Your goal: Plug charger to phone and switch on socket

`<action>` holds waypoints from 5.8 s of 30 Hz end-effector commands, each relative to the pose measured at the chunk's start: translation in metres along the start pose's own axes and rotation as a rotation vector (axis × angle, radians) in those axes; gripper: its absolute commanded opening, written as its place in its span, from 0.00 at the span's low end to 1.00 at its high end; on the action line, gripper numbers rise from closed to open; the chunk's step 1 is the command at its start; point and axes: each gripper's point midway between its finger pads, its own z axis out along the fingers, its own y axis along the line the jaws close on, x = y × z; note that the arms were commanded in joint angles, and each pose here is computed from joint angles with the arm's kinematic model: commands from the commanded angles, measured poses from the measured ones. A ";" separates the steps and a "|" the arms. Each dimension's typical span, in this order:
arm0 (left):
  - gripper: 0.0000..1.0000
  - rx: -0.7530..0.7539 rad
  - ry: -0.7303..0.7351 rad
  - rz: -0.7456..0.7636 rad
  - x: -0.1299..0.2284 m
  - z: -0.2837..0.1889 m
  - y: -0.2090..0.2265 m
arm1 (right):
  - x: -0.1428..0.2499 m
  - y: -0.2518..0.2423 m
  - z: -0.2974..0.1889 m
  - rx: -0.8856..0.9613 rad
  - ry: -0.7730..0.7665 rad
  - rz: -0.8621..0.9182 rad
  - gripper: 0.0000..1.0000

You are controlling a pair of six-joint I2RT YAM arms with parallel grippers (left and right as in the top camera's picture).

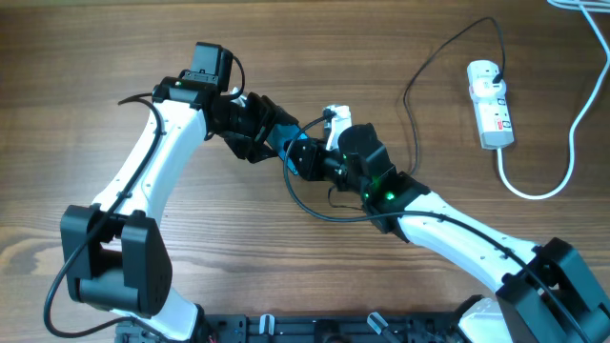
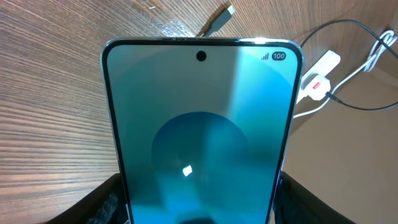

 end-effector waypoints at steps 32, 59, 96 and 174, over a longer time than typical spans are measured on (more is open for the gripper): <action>0.71 0.115 -0.030 0.123 0.004 -0.016 -0.033 | -0.021 0.030 -0.027 -0.178 0.112 0.542 0.04; 0.63 0.340 -0.430 0.124 0.040 -0.091 0.030 | -0.012 0.086 -0.074 -0.434 0.526 0.813 0.04; 0.14 0.602 -0.120 -0.134 0.057 -0.072 -0.019 | -0.014 0.085 -0.073 -0.426 0.522 0.837 0.05; 0.04 0.297 -0.427 0.394 -0.023 -0.065 0.052 | -0.010 -0.184 0.061 0.755 0.301 -0.140 0.57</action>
